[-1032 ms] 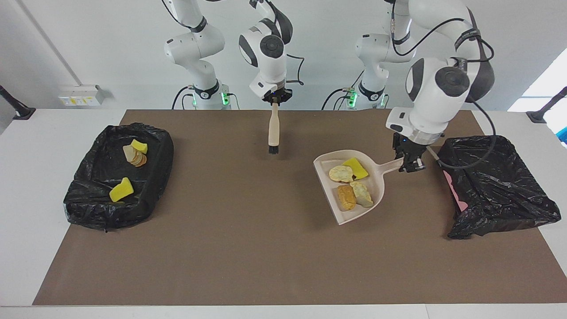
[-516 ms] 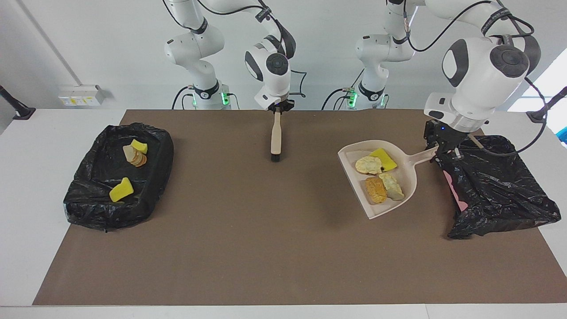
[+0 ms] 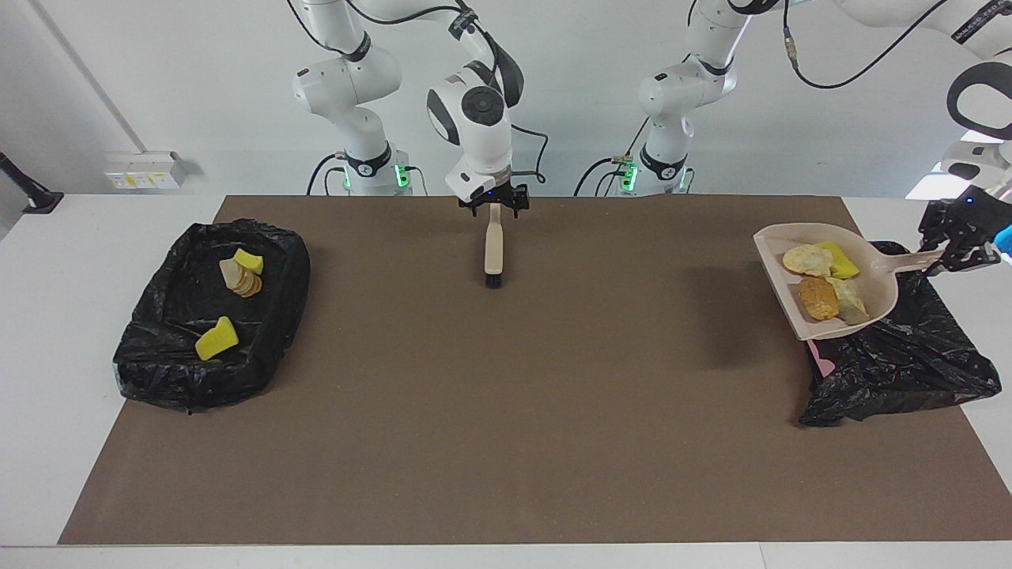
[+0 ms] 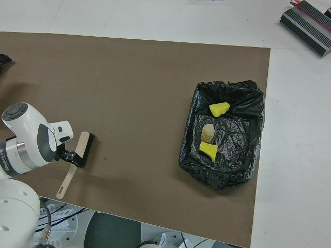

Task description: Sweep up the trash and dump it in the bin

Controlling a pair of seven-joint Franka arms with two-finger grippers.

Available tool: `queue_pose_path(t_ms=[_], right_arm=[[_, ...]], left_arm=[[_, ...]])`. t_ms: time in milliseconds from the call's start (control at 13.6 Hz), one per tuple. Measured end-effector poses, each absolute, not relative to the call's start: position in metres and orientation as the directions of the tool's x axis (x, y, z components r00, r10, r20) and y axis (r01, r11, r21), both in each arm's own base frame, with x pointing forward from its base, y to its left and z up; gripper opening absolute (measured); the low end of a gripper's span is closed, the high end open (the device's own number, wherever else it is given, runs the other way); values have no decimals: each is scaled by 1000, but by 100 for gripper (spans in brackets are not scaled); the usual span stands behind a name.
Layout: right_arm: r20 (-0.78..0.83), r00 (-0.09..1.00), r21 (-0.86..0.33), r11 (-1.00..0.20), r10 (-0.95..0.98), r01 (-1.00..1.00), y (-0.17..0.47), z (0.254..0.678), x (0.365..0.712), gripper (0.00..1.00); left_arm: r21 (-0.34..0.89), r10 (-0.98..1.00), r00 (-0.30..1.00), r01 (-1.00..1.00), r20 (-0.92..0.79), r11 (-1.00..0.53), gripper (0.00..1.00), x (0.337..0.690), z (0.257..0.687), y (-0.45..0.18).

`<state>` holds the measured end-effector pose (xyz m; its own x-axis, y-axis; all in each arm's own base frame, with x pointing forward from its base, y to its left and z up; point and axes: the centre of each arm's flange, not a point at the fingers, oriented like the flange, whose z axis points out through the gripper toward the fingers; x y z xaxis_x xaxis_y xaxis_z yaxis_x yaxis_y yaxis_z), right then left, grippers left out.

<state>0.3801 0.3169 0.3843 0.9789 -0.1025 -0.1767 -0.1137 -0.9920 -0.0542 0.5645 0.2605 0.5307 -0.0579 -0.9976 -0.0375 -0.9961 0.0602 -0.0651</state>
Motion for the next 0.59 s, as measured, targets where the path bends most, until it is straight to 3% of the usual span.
queue_pose_path(t_ms=[221,590], right_arm=[[-78,993,-60,-994,-89,-94,263,422,442,100],[60,993,-18,-994,-104,-103,167,467,513,100]], left_arm=[[-75,-991,-86,-993,-98,94,33,548,520,319],[-30,-930,-107,-992,-352,125,33,556,528,339]])
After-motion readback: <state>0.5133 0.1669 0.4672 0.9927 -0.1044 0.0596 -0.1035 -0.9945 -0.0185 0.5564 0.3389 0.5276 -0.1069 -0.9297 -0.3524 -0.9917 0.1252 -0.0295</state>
